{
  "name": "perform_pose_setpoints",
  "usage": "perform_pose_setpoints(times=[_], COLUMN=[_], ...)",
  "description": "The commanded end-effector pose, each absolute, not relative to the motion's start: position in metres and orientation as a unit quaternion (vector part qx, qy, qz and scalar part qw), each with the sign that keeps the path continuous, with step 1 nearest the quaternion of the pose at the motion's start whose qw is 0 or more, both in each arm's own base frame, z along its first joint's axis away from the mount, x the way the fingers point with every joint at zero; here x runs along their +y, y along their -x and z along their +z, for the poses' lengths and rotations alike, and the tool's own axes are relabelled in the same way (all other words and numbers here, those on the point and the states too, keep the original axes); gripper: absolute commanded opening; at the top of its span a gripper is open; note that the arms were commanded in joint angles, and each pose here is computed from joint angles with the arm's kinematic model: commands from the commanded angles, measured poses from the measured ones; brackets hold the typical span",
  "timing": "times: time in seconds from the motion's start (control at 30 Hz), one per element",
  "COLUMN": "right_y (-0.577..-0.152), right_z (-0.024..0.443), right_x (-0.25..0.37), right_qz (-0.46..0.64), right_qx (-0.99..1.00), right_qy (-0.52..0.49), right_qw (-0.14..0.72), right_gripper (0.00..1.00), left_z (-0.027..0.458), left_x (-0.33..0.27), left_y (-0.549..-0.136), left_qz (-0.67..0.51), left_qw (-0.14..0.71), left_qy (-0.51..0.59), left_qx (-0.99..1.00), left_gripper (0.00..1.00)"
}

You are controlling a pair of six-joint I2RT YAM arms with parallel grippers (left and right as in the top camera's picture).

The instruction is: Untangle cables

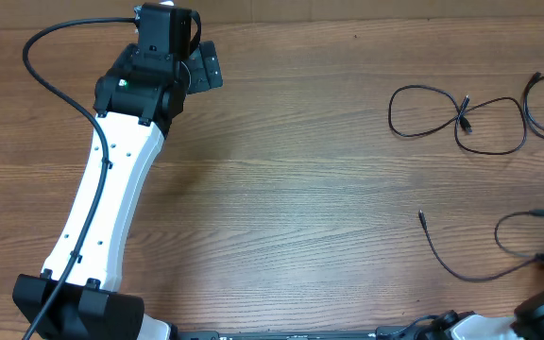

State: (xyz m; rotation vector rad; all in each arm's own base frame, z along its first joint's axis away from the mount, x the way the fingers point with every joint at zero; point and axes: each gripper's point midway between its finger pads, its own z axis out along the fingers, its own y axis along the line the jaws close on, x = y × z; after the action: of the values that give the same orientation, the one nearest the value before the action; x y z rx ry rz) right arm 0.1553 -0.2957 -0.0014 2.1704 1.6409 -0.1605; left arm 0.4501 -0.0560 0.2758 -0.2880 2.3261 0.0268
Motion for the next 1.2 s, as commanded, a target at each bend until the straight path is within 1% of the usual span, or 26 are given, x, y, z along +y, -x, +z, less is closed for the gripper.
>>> perform_pose_setpoints(times=[0.0,0.03,0.07,0.1,0.13,0.27,0.33,0.47,0.53,0.57,0.6,0.7,0.83,0.87,0.93,0.97,1.03,1.17], right_y=[-0.147,-0.149,-0.153,-0.162,-0.172,-0.231,-0.244,-0.248,-0.247,-0.244,-0.241,-0.231,-0.219,-0.219,-0.228,-0.23,-0.229,-0.221], right_z=[-0.018,-0.018,-0.018,-0.016,-0.014,0.016,0.032,0.071,0.101,0.134,0.156,0.205,0.202,0.201,0.206,0.207,0.206,0.199], right_x=[-0.293,-0.294,-0.293,-0.291,-0.288,-0.269,-0.262,-0.254,-0.251,-0.247,-0.242,-0.225,-0.202,-0.197,-0.177,-0.171,-0.165,-0.174], right_qz=[-0.059,-0.056,-0.045,-0.02,0.007,0.151,0.173,0.161,0.152,0.141,0.134,0.121,0.143,0.147,0.177,0.188,0.195,0.16], right_qx=[0.585,0.585,0.587,0.59,0.596,0.661,0.682,0.695,0.693,0.689,0.684,0.669,0.685,0.697,0.74,0.748,0.753,0.753], right_qy=[-0.788,-0.787,-0.785,-0.781,-0.775,-0.686,-0.653,-0.629,-0.616,-0.601,-0.592,-0.569,-0.595,-0.584,-0.513,-0.497,-0.491,-0.511], right_qw=[0.185,0.187,0.192,0.201,0.209,0.263,0.28,0.309,0.342,0.379,0.405,0.462,0.395,0.39,0.397,0.398,0.393,0.381], right_gripper=[0.04,0.09,0.36,0.9,1.0,1.0,1.0,1.0,1.0,1.0,1.0,1.0,1.0,1.0,1.0,1.0,1.0,1.0], left_z=[0.282,0.282,0.282,0.282,0.282,0.283,0.283,0.282,0.282,0.282,0.282,0.282,0.281,0.281,0.279,0.279,0.278,0.277], left_x=[-0.061,-0.061,-0.061,-0.061,-0.061,-0.061,-0.061,-0.061,-0.061,-0.061,-0.061,-0.061,-0.061,-0.061,-0.06,-0.06,-0.059,-0.058], left_y=[-0.451,-0.451,-0.451,-0.451,-0.451,-0.451,-0.452,-0.45,-0.45,-0.45,-0.45,-0.45,-0.45,-0.449,-0.447,-0.446,-0.445,-0.445], left_qz=[0.003,0.003,0.003,0.003,0.003,0.006,0.01,0.013,0.013,0.013,0.013,0.013,0.019,0.022,0.028,0.03,0.033,0.034], left_qw=[0.395,0.395,0.395,0.394,0.395,0.395,0.396,0.393,0.393,0.393,0.393,0.393,0.391,0.39,0.385,0.383,0.38,0.379], left_qy=[0.105,0.105,0.105,0.105,0.105,0.1,0.088,0.084,0.085,0.084,0.084,0.084,0.072,0.064,0.054,0.051,0.047,0.048], left_qx=[0.913,0.913,0.913,0.913,0.913,0.913,0.914,0.916,0.916,0.916,0.916,0.916,0.917,0.918,0.921,0.922,0.923,0.924], left_gripper=[1.0,1.0,1.0,1.0,1.0,0.99,1.0,1.0,0.99,0.99,0.99,1.0,1.0,0.99,0.99,1.0,1.0,1.0])
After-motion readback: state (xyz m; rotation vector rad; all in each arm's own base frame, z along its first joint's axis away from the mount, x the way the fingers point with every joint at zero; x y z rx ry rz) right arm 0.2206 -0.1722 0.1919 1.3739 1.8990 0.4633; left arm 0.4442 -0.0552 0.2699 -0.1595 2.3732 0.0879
